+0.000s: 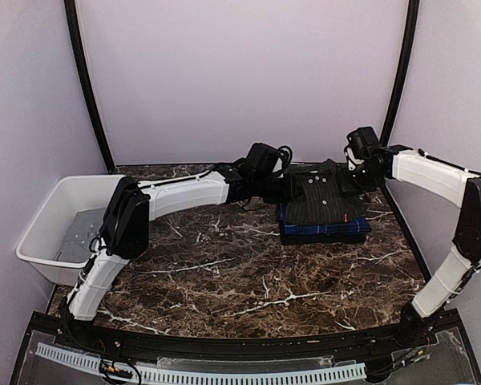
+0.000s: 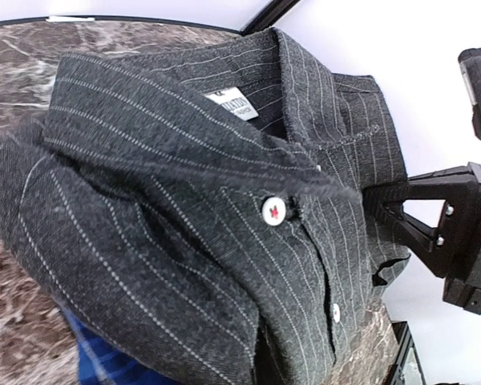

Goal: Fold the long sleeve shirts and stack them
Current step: Place the square-folded shirt on the square-folded shirt.

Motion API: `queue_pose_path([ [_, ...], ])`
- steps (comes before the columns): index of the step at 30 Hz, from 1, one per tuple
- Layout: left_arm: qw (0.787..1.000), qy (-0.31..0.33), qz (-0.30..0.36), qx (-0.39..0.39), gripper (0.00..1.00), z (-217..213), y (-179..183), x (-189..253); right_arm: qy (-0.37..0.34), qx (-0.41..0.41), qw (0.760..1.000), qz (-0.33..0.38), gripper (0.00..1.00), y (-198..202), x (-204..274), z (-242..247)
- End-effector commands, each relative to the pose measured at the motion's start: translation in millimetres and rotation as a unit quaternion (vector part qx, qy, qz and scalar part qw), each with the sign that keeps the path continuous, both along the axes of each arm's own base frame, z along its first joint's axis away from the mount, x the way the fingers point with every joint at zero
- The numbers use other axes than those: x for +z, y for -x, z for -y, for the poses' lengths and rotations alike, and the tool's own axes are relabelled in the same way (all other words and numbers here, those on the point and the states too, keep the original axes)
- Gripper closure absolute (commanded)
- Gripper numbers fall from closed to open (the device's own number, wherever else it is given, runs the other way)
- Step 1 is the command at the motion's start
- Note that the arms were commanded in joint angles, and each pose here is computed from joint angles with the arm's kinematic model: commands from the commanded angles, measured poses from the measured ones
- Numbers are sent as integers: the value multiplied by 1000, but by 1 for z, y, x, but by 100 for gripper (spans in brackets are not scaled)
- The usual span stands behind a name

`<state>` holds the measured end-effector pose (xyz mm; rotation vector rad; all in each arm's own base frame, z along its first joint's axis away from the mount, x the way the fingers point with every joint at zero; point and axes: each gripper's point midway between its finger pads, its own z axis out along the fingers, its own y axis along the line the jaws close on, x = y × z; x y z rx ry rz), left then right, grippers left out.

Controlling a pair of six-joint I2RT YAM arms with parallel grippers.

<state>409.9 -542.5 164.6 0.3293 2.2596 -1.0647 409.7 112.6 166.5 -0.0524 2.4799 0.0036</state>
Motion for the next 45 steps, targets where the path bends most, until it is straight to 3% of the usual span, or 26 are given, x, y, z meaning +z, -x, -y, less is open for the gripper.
queue_pose_path([
  [1,995,86,30,-27,100,34,3,48,5,-23,999,31,100,-6,9,24],
  [10,996,83,22,-10,100,39,1,35,9,-37,999,22,100,-14,-11,48],
  [18,998,19,12,55,100,17,-14,2,2,-48,999,-2,100,-17,-30,61],
  [26,995,-30,-38,88,99,-4,-22,-48,17,-86,996,-31,69,-14,-46,90],
  [30,993,-42,-52,92,84,-13,-26,-61,17,-98,995,-27,61,-13,-38,96],
  [39,992,-53,-28,114,69,-27,-34,-38,-29,-75,997,20,61,-6,3,64],
  [45,991,-58,-22,122,67,-39,-41,-27,-60,-66,996,-7,67,10,-28,51],
])
